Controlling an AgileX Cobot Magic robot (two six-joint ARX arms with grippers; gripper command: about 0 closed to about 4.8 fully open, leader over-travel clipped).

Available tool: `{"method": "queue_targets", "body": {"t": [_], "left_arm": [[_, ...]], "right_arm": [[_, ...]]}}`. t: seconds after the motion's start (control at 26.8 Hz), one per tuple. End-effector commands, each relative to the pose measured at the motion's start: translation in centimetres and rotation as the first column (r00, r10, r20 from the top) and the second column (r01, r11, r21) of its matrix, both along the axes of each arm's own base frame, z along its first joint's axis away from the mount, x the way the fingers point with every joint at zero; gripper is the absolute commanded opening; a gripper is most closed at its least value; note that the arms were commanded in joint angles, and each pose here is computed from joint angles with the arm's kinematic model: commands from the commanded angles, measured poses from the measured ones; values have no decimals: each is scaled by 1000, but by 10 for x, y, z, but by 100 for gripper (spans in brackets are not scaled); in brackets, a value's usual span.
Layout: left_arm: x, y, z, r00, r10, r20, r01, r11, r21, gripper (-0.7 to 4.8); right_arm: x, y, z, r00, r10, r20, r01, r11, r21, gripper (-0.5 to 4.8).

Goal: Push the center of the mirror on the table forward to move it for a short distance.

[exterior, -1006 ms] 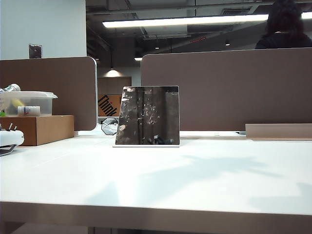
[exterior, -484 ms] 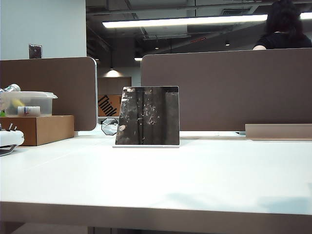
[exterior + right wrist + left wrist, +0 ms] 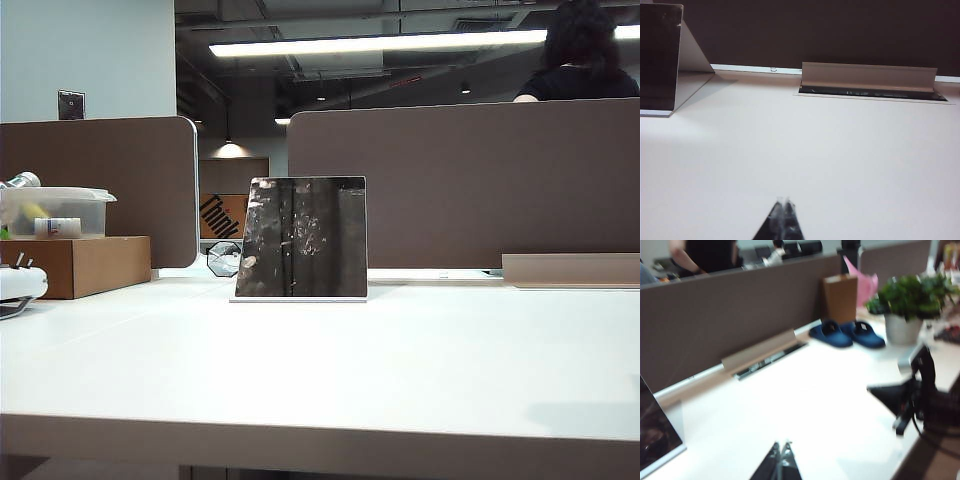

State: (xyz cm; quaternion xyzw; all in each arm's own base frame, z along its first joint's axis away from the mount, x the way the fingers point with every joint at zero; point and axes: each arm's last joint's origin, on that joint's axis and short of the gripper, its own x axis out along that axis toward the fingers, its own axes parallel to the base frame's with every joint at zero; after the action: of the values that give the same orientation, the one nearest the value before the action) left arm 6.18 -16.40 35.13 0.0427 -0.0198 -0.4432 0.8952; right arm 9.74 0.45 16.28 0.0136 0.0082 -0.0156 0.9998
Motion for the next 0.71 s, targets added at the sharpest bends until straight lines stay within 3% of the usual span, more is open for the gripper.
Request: {"method": "queue_targets", "body": {"t": [0.04,0.45,0.56,0.71], "left_arm": [[0,-2,-2,1000,-11,-5,12,1000,28,-5],[0,-1,-8,1000,-1,-3,2,995,95,-5],[2,1,-10,998,47,37,-52,987,153,-5],[16,8,-13,978,208,36,-211,964,159,-5]], "right_arm": [[0,0,0,1000,-3,10,3,1000,1,-5],[0,0,0,1000,-2,9,2,1000,1,-5],[0,0,0,1000,-2,10,2,1000,1,-5],[0,0,0,1000,-2,10,2,1000,1,-5]]}}
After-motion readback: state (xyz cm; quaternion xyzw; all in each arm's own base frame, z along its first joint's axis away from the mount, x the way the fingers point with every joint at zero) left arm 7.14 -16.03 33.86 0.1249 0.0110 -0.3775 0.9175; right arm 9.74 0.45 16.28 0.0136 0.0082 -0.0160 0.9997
